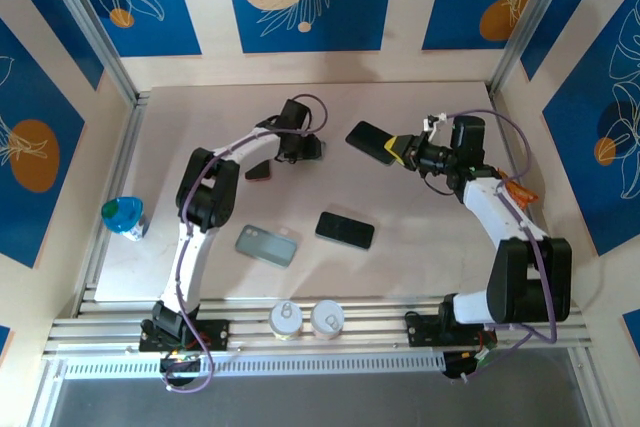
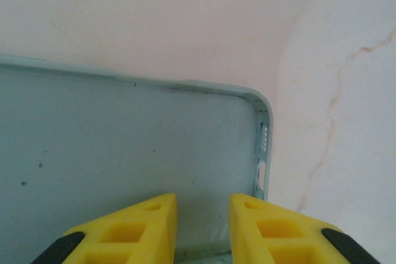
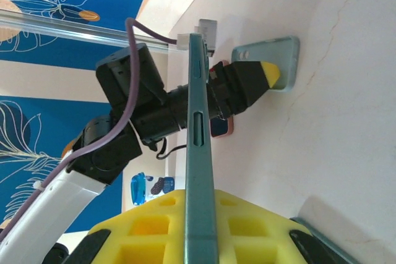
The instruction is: Put the phone into the phone case
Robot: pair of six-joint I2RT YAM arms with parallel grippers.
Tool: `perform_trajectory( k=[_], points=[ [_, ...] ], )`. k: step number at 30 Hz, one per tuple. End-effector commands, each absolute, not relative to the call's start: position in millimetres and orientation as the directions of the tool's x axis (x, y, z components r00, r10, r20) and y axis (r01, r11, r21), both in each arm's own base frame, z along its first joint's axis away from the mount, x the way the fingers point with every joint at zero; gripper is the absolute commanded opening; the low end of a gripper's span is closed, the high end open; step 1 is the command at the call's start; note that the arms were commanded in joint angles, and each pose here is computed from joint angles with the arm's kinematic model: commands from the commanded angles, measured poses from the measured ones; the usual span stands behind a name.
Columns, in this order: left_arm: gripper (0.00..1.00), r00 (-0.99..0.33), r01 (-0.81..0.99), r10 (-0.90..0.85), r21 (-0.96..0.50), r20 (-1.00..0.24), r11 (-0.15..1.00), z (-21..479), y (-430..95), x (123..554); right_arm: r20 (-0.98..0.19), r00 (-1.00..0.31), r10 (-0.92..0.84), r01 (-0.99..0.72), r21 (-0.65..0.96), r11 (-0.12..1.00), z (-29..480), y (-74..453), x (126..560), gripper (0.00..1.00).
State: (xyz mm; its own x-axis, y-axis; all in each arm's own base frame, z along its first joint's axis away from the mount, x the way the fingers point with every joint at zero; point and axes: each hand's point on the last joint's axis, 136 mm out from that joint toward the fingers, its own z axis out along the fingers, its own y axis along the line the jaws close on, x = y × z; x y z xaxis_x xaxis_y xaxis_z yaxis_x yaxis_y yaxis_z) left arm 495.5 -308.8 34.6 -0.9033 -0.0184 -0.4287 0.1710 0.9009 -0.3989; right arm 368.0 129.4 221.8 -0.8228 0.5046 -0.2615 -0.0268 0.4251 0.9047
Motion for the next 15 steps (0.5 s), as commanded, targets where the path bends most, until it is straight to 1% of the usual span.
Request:
perform_trajectory(
  k=[1,4,10,15],
  points=[
    [0.28,-0.959,0.142,0.012,-0.443,-0.284,0.885,13.2,-331.4,442.3,-0.296,-0.809,0.508,-0.044,0.892,0.45,233.9,122.7,351.2,0.0],
    [0.28,-0.965,0.125,-0.007,-0.486,-0.261,0.865,15.9,-344.0,423.9,-0.3,-0.795,0.527,-0.034,0.89,0.455,236.5,116.7,340.6,0.0],
    [0.27,-0.97,0.082,-0.052,-0.523,-0.236,0.849,24.5,-360.3,389.4,-0.264,-0.8,0.539,0.006,0.895,0.446,223.7,110.4,318.8,0.0],
    [0.27,-0.964,0.031,-0.129,-0.579,-0.232,0.815,39.7,-363.5,372.9,-0.235,-0.797,0.556,0.039,0.899,0.436,209.0,104.9,305.3,0.0]
  ],
)
